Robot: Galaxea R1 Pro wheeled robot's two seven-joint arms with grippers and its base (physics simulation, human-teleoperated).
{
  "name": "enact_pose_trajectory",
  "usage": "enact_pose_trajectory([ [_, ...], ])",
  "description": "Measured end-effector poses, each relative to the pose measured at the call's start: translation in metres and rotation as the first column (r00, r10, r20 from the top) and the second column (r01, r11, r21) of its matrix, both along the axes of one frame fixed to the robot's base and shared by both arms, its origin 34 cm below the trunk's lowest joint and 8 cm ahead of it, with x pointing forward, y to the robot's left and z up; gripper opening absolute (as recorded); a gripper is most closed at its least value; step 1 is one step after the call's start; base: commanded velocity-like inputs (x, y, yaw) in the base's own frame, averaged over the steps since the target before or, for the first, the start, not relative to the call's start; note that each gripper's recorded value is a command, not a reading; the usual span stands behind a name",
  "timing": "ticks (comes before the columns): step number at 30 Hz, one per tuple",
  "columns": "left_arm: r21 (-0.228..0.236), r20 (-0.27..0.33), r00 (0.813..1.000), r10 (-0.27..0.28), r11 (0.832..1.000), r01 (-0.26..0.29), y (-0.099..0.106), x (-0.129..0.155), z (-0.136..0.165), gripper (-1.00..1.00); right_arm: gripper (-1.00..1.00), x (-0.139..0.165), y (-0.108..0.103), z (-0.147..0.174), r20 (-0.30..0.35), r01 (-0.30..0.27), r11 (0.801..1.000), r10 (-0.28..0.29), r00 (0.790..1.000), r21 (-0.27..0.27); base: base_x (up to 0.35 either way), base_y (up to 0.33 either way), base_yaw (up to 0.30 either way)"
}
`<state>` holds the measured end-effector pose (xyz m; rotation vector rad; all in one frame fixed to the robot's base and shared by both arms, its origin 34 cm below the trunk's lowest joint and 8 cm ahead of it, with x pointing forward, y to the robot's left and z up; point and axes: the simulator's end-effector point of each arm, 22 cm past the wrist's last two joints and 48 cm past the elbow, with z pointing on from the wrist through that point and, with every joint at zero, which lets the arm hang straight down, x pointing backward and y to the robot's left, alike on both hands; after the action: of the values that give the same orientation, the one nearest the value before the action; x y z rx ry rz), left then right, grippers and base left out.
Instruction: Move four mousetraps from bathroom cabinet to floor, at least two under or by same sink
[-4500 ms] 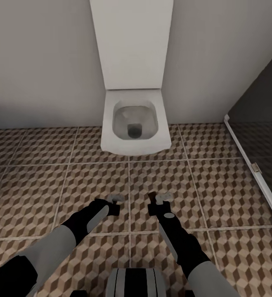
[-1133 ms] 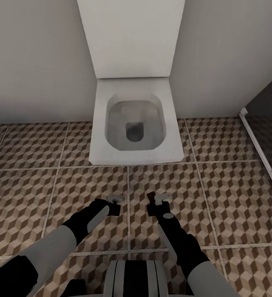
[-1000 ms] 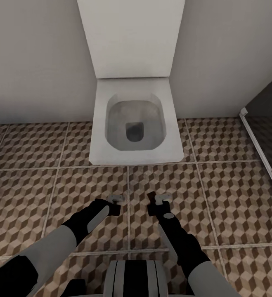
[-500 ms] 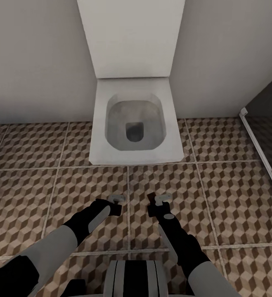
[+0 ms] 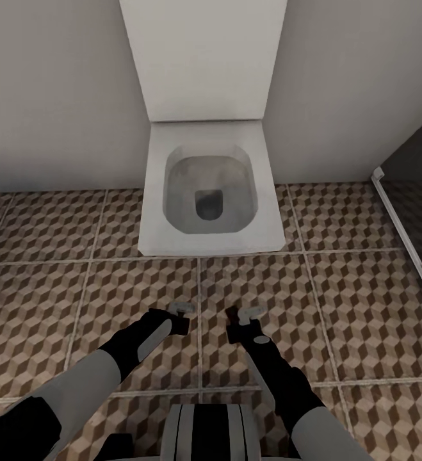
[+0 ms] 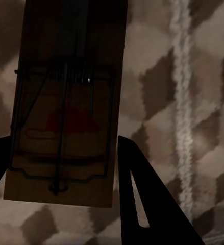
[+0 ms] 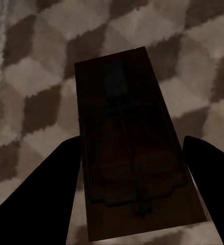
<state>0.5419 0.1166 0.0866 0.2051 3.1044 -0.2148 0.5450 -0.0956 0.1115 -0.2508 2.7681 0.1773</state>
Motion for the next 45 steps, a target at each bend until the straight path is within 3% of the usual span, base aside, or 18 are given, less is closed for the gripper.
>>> enact_pose_trajectory([
  [20, -0.011, -0.001, 1.0, -0.006, 1.0, 0.006, -0.007, -0.002, 0.001, -1.0, -1.0, -0.007, 0.001, -0.006, -0.017, -0.01, 1.0, 0.01, 1.0, 0.007, 0.0, 0.0, 0.0],
  [33, -0.017, -0.003, 1.0, -0.017, 1.0, 0.017, -0.012, -0.005, 0.001, -1.0, -1.0, 0.004, -0.001, -0.004, 0.05, -0.03, 1.0, 0.03, 0.998, -0.005, 0.086, 0.0, 0.0],
  [38, -0.016, -0.003, 1.0, -0.02, 1.0, 0.02, -0.011, -0.005, 0.001, -1.0, -1.0, 0.003, 0.01, -0.002, 0.051, -0.054, 0.998, 0.052, 0.997, 0.037, 0.21, 0.0, 0.0],
  [45, -0.015, -0.003, 1.0, -0.02, 1.0, 0.02, -0.011, -0.005, 0.001, -1.0, -1.0, 0.002, 0.012, -0.002, 0.05, -0.06, 0.997, 0.058, 0.997, 0.047, 0.163, 0.0, 0.0],
])
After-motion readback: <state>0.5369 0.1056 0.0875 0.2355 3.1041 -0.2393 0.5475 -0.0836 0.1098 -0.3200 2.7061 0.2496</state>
